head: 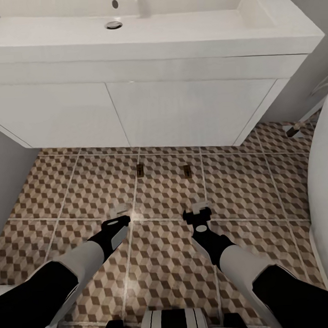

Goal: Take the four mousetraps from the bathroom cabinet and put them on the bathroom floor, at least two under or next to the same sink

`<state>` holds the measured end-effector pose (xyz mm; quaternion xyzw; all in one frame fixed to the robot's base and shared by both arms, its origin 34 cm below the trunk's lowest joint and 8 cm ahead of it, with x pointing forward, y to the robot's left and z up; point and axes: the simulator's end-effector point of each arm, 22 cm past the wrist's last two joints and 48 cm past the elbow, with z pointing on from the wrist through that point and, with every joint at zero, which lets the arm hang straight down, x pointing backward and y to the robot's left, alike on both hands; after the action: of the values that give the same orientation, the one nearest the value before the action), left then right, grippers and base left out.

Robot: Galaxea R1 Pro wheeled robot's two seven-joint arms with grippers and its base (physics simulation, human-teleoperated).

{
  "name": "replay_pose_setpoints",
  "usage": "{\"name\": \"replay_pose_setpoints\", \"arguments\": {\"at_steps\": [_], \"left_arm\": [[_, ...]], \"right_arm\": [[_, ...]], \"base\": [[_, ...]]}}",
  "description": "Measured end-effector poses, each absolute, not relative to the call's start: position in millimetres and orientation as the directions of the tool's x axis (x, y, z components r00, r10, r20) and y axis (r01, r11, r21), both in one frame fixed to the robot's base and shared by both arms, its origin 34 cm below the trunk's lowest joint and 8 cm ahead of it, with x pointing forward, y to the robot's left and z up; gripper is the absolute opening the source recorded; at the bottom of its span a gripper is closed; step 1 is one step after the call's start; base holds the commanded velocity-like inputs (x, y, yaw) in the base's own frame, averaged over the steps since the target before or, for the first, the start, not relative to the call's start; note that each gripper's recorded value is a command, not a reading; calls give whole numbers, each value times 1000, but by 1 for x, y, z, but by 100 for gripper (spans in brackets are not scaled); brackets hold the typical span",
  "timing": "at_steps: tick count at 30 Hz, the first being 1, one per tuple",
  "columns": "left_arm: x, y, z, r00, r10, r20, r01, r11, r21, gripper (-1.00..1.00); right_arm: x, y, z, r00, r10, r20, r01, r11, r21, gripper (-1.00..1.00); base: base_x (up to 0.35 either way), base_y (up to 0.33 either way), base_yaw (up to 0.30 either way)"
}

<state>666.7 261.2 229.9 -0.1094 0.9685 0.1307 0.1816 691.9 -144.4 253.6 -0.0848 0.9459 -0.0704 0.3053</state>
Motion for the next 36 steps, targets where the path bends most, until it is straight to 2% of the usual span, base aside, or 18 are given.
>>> {"name": "replay_pose_setpoints", "arguments": {"at_steps": [36], "left_arm": [[593,265,276,-950,-145,-276,-217,943,252,100]], "right_arm": [[650,-145,306,-840,-205,-503,-132,975,-177,100]], "base": [[0,0,0]]}}
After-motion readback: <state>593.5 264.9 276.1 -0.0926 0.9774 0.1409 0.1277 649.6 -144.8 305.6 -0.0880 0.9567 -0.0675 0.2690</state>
